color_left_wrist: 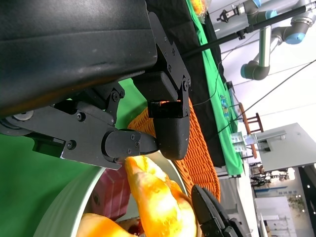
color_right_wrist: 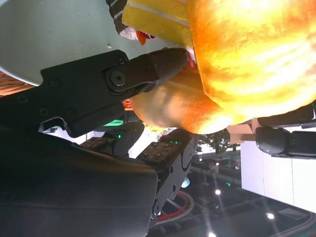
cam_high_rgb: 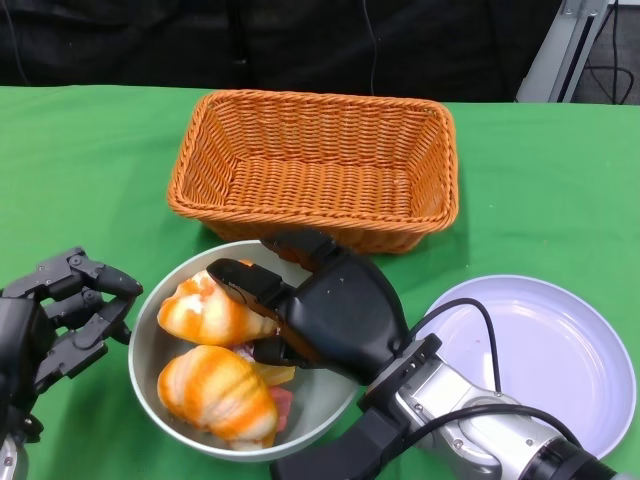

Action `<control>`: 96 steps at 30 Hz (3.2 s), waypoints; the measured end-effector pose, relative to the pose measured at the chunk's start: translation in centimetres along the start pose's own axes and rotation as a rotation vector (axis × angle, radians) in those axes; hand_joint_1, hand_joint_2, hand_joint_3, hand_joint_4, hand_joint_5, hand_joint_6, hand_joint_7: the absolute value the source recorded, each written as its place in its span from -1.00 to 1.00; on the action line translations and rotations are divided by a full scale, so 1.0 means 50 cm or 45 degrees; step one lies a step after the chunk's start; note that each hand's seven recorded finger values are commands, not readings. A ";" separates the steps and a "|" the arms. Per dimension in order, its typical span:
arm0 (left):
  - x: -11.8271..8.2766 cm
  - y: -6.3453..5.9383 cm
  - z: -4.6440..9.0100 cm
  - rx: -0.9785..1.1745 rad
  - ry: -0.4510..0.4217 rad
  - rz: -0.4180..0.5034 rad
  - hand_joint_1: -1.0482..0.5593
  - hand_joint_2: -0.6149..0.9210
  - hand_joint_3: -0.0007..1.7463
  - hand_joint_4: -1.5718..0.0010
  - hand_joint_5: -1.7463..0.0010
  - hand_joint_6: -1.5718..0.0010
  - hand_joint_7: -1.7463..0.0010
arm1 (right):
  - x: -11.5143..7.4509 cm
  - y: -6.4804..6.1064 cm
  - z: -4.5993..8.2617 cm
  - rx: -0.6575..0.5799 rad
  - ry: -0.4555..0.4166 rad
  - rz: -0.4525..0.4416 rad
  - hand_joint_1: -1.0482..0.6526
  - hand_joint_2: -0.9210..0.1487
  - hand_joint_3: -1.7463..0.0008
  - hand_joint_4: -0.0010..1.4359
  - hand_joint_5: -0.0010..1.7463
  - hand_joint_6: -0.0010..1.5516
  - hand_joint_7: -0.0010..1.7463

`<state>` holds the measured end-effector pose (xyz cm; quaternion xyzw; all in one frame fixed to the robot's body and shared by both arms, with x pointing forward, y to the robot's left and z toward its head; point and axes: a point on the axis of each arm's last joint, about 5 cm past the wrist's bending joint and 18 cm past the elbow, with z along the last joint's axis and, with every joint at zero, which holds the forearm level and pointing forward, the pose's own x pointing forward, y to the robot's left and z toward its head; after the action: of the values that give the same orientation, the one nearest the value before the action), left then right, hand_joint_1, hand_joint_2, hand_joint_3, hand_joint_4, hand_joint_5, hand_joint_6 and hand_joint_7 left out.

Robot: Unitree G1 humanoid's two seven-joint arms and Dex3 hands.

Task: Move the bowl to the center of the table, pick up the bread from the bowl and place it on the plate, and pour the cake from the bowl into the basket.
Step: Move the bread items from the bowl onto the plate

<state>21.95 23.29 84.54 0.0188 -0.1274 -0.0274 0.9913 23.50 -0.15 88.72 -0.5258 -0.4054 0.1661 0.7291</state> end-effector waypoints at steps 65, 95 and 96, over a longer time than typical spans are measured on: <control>0.000 0.003 0.003 0.047 -0.021 0.016 0.07 0.96 -0.56 -0.05 -0.61 -0.13 -0.20 | 0.002 -0.057 -0.016 0.489 0.193 -0.064 -0.15 -1.00 0.93 -0.06 0.83 -0.14 0.40; 0.003 0.001 0.005 0.060 -0.027 -0.005 0.07 0.83 -0.36 -0.04 -0.62 -0.13 -0.19 | -0.197 -0.234 -0.062 0.597 0.370 -0.214 -0.07 -0.93 0.87 0.06 0.83 -0.02 0.34; 0.003 0.001 0.005 0.063 -0.026 -0.007 0.08 0.82 -0.35 -0.04 -0.62 -0.13 -0.20 | -0.205 -0.238 -0.063 0.590 0.385 -0.223 -0.07 -0.92 0.87 0.06 0.84 -0.02 0.34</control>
<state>22.05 23.33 84.84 0.0433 -0.1383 -0.0274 0.9891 17.39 -13.66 94.83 -0.3271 -0.2872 0.1104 0.8935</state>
